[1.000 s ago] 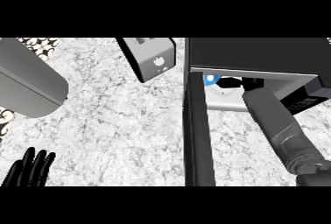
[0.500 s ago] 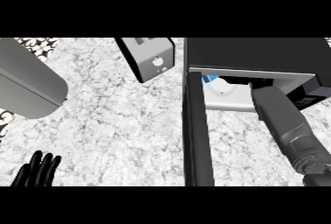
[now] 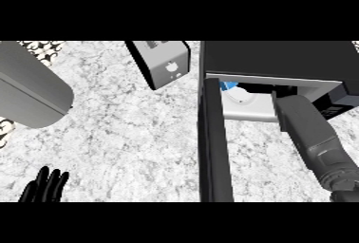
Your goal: Pick up the milk, place it into the microwave and close the microwave
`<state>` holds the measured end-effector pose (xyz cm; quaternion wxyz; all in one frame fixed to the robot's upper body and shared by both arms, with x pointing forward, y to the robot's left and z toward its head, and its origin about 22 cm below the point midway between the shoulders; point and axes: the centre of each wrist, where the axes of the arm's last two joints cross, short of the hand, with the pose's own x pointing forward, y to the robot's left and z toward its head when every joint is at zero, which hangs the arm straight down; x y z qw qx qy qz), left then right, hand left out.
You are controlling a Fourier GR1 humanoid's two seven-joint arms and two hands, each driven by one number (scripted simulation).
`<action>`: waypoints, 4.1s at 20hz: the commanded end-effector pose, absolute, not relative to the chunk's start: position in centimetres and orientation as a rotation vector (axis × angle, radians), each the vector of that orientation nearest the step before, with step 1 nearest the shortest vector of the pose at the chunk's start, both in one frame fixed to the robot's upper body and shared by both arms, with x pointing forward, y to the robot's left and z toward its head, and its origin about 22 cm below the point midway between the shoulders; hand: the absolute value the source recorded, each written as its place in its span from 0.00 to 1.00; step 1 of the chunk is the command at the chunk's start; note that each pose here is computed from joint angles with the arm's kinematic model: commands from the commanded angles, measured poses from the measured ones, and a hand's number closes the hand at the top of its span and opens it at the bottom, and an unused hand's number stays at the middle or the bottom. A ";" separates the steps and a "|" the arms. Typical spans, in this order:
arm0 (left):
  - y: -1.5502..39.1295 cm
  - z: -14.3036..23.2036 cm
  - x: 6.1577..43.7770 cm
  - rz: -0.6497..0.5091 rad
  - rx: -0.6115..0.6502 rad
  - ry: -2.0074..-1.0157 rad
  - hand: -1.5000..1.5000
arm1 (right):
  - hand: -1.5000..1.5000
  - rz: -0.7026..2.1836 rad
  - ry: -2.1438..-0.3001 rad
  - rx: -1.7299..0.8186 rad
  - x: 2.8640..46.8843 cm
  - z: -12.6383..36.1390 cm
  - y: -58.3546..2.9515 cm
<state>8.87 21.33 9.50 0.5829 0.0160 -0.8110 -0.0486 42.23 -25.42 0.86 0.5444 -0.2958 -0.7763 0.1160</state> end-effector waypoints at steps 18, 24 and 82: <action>20.2 9.2 8.9 -0.094 0.025 -1.879 0.00 | 0.00 0.163 -1.762 -0.334 35.8 -6.2 -30.9; 20.1 8.5 8.6 -0.072 0.020 -1.871 0.00 | 0.00 0.121 -1.715 -0.257 32.3 -10.1 -29.7; -0.6 -0.3 17.9 -0.944 -0.395 -1.454 1.00 | 0.00 0.002 -1.979 0.275 9.2 -6.5 -35.8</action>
